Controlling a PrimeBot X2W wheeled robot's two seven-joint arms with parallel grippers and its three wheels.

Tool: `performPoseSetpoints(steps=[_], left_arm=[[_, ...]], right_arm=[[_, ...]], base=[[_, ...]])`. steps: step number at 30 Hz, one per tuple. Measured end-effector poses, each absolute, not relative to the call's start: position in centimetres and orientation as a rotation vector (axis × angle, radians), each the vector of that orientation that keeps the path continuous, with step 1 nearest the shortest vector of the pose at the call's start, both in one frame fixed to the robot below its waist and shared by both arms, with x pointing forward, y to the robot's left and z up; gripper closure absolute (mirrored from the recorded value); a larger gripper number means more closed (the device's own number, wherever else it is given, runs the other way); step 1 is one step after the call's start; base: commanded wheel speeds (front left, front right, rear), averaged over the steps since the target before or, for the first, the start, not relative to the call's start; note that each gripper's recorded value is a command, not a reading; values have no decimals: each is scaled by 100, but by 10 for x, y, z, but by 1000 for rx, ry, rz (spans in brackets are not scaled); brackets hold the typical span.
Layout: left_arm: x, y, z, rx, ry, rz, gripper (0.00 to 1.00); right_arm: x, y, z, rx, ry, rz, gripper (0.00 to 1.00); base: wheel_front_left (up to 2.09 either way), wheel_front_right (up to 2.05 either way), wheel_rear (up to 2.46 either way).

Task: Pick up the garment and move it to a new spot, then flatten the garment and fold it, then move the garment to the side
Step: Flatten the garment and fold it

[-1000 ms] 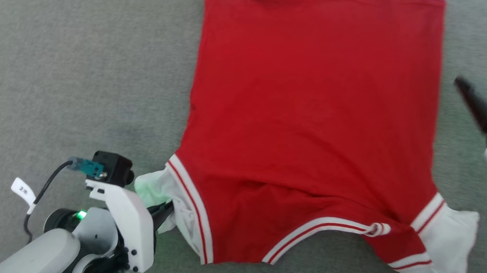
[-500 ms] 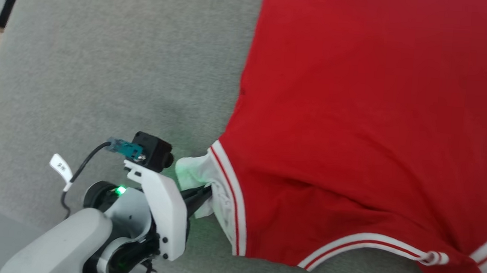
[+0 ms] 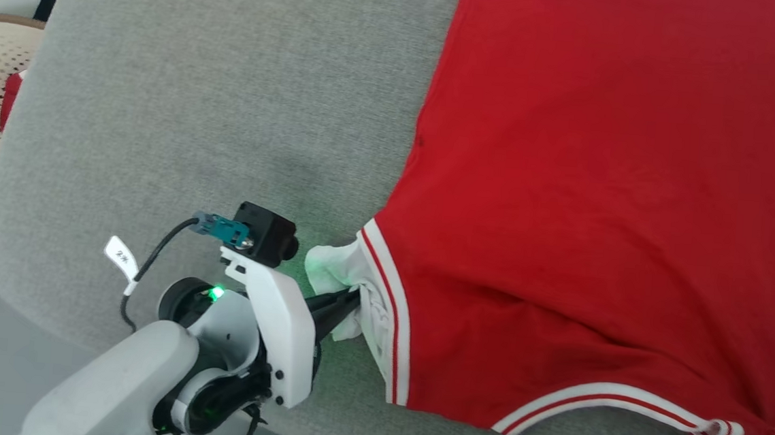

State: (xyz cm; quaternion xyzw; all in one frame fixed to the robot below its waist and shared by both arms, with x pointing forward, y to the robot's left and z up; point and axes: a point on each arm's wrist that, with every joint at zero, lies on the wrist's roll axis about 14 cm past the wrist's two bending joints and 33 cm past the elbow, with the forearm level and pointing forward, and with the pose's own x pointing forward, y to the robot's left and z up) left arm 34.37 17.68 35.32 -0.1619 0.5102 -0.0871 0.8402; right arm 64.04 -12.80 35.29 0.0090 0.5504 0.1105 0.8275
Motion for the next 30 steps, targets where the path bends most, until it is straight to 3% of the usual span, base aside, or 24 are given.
performPoseSetpoints(steps=[6, 13, 30], left_arm=[[354, 178, 352, -322, 1056, -199, 100], [379, 184, 358, -279, 987, -197, 100], [414, 165, 374, -206, 915, -270, 100]], right_arm=[[631, -136, 367, -43, 1106, 258, 100], [593, -164, 390, -92, 1014, 313, 100], [415, -197, 404, 26, 1088, 347, 100]], base=[[0, 0, 0], [0, 0, 0], [0, 0, 0]])
